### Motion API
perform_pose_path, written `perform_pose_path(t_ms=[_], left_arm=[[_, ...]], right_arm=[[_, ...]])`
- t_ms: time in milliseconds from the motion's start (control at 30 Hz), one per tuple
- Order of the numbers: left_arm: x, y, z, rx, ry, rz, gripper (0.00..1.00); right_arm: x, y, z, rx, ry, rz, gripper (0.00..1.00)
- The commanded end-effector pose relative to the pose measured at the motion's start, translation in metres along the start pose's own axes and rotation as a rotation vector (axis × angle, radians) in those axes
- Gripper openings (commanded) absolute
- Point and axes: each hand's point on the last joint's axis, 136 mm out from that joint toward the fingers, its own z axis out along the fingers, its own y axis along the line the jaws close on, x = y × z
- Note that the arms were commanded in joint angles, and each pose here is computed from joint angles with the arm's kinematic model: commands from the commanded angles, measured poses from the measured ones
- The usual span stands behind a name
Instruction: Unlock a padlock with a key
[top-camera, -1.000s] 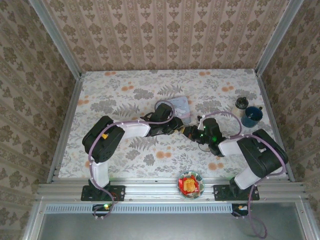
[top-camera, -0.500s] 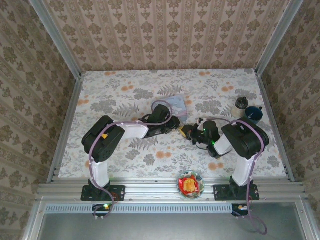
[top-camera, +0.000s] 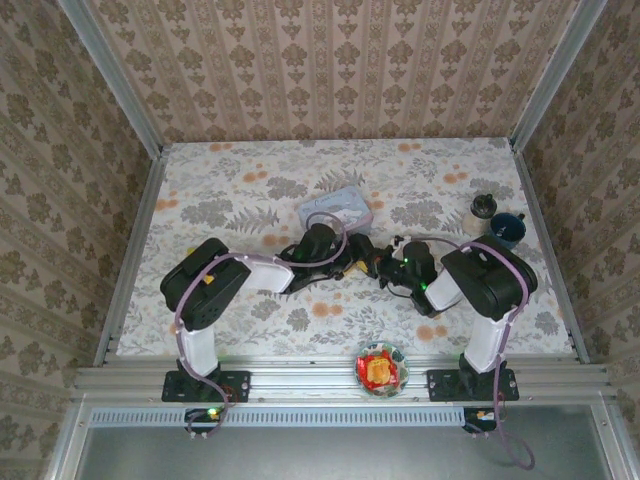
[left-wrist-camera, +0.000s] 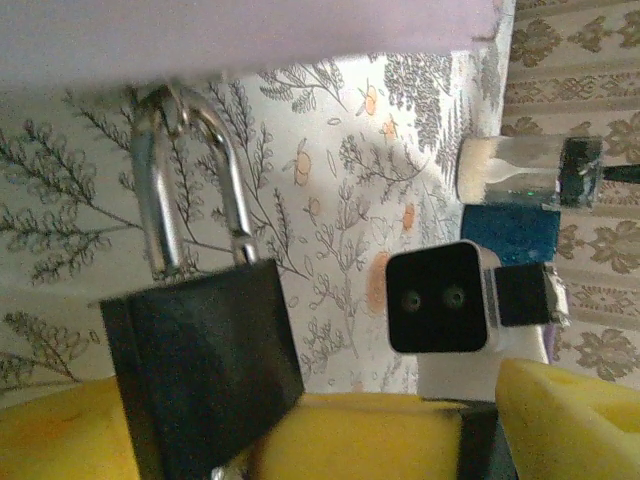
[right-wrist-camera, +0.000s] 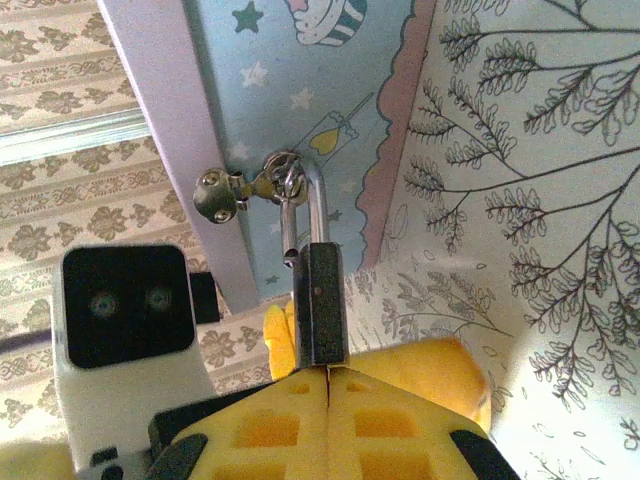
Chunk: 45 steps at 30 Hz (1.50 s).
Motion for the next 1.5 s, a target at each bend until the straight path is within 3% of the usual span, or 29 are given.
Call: perform_pose_path(t_ms=[0, 200, 467, 800, 900, 1033, 1200, 1467], left_arm=[[0.013, 0.015, -0.009, -0.043, 0.031, -0.022, 0.83], [0.002, 0.027, -0.025, -0.127, -0.024, 0.01, 0.78], [-0.006, 0.033, -0.036, -0.17, -0.073, 0.044, 0.78], [-0.008, 0.034, -0.043, -0.165, -0.1, 0.041, 0.88], [-0.01, 0.031, -0.048, -0.164, -0.115, 0.054, 1.0], [-0.014, 0.022, -0.057, -0.159, -0.133, 0.085, 1.0], [-0.024, 0.006, -0.08, -0.181, -0.192, 0.191, 1.0], [-0.048, -0.011, -0.151, -0.31, -0.371, 0.426, 1.0]], right_arm=[[-0.012, 0.024, 0.006, -0.077, -0.053, -0.029, 0.0], [-0.015, 0.011, 0.008, -0.041, -0.06, -0.028, 0.07], [-0.017, 0.005, 0.012, -0.022, -0.061, -0.043, 0.21], [-0.019, -0.002, 0.007, 0.038, -0.083, -0.082, 0.37], [-0.019, -0.002, 0.002, 0.071, -0.093, -0.116, 0.39], [-0.017, 0.002, -0.009, 0.156, -0.104, -0.211, 0.4], [-0.012, 0.015, -0.037, 0.385, -0.143, -0.462, 0.47], [-0.009, 0.046, -0.084, 0.541, -0.214, -0.723, 0.56]])
